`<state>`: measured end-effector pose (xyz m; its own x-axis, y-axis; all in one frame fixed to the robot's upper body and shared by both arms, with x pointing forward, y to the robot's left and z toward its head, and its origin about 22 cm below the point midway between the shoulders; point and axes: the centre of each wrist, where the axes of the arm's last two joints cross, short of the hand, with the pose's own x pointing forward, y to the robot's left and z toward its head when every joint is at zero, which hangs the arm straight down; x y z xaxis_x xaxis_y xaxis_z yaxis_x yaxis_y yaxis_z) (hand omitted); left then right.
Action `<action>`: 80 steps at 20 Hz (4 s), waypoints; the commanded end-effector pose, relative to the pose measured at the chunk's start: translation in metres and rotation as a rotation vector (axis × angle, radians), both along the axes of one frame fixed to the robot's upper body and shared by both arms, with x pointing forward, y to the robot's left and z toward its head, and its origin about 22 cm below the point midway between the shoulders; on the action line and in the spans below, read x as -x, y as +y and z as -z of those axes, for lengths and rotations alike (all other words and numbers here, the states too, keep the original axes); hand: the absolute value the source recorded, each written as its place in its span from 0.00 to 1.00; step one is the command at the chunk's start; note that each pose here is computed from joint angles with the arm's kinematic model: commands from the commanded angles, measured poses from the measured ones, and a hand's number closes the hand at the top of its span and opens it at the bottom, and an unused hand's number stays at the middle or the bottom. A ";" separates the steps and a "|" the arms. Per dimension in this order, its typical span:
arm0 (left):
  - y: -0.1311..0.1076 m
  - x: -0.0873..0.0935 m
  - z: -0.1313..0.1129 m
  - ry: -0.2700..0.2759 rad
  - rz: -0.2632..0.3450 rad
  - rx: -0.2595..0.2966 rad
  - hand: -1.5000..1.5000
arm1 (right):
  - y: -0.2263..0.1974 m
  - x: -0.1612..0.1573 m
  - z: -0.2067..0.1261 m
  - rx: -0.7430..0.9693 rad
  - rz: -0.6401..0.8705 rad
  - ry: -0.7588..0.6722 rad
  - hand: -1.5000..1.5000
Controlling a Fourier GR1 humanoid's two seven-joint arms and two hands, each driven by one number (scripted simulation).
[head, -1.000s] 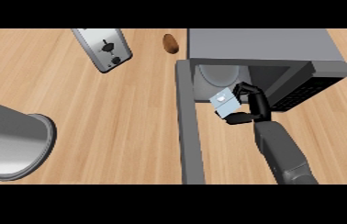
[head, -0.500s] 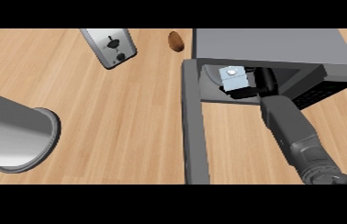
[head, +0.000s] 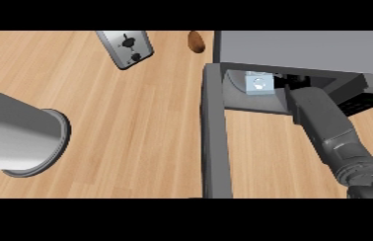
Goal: Pick up the milk, place it into the microwave and close the microwave
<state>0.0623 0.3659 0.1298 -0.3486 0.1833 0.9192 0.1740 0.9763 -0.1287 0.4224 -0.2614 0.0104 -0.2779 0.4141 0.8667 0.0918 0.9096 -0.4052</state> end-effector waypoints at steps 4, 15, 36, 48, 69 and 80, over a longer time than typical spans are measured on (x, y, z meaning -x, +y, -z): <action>0.003 -0.011 -0.002 -0.010 0.029 -0.008 0.00 | -0.015 -0.009 -0.021 0.063 0.116 -0.018 1.00; 0.002 -0.025 -0.010 -0.029 0.057 -0.028 0.00 | -0.025 -0.014 -0.037 0.079 0.228 -0.053 1.00; 0.007 -0.038 -0.012 -0.019 0.062 -0.102 0.00 | -0.049 -0.016 -0.055 0.083 0.279 -0.085 1.00; 0.008 -0.050 -0.012 -0.020 0.070 -0.115 0.00 | -0.002 -0.026 -0.053 0.067 0.092 -0.021 0.00; 0.003 -0.064 0.008 0.051 0.133 -0.101 0.00 | 0.063 -0.044 -0.088 -0.031 0.171 -0.108 0.00; -0.016 -0.058 0.029 0.076 0.163 -0.100 0.00 | 0.029 -0.030 -0.053 0.014 0.128 -0.042 0.00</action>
<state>0.1229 0.3560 0.1086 -0.2482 0.1330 0.9595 0.3074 0.9501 -0.0522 0.4483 -0.2155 0.0504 -0.2455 0.4729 0.8462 0.2487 0.8744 -0.4165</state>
